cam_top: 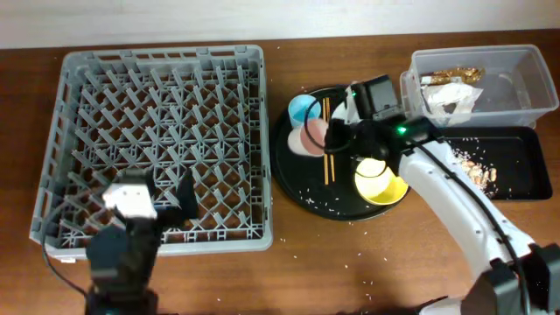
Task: Sort waste into correct bins and load items into the dishwasher rack
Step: 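Grasp the pink cup with the left gripper and place it in the rack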
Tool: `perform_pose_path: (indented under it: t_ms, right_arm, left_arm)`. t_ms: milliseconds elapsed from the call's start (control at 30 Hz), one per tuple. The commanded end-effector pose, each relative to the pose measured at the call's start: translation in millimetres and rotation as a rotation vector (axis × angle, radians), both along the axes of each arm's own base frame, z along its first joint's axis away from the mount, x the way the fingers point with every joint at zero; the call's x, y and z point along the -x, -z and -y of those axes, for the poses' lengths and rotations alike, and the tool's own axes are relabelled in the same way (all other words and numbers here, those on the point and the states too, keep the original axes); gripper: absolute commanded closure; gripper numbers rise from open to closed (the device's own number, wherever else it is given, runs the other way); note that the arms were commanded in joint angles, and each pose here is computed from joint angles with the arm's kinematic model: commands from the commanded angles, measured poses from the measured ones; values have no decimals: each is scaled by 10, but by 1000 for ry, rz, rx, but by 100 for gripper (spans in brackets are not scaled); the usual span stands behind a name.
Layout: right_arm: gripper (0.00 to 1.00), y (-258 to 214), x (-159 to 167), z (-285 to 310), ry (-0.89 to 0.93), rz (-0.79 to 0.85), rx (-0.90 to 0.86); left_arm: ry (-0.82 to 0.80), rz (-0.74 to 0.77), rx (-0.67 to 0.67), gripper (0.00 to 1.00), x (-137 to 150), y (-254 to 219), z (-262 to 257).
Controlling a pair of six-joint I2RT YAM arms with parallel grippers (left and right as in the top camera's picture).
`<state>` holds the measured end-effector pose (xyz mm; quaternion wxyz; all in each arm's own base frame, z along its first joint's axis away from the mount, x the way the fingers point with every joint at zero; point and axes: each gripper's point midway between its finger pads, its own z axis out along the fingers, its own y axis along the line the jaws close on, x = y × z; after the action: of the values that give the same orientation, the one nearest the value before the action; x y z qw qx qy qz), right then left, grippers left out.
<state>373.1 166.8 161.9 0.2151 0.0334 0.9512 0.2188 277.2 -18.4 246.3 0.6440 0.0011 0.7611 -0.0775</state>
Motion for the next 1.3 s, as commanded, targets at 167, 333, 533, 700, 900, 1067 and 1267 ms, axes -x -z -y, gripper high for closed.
perform_pose_path:
  t_ms: [167,333,533,700,900,1067,1267]
  right_arm:
    - [96,-281,-90,186,24,48,-96]
    - [96,-931,-103,-259,-280,130,-594]
    - [96,-600,-174,-428,-417,23,-774]
    - [96,-488,-76,-783,-610,30,-868]
    - [96,-366,-91,-1003,-599,48,-793]
    - [96,-263,-224,-1193,-552,60,-768]
    - [81,-248,-252,-1198,-536,65,-756]
  left_arm:
    - [1014,-435,557,1,-862,-109,1479]
    - [871,-877,986,1,-945,232,1744]
    - [841,-895,1012,1,-968,242,1735]
    - [839,-894,1012,1,-971,243,1734]
    - [832,-908,1026,2,-968,242,1735]
    - [858,-918,1027,16,-928,223,1746]
    - [858,-918,1027,52,-929,224,1746]
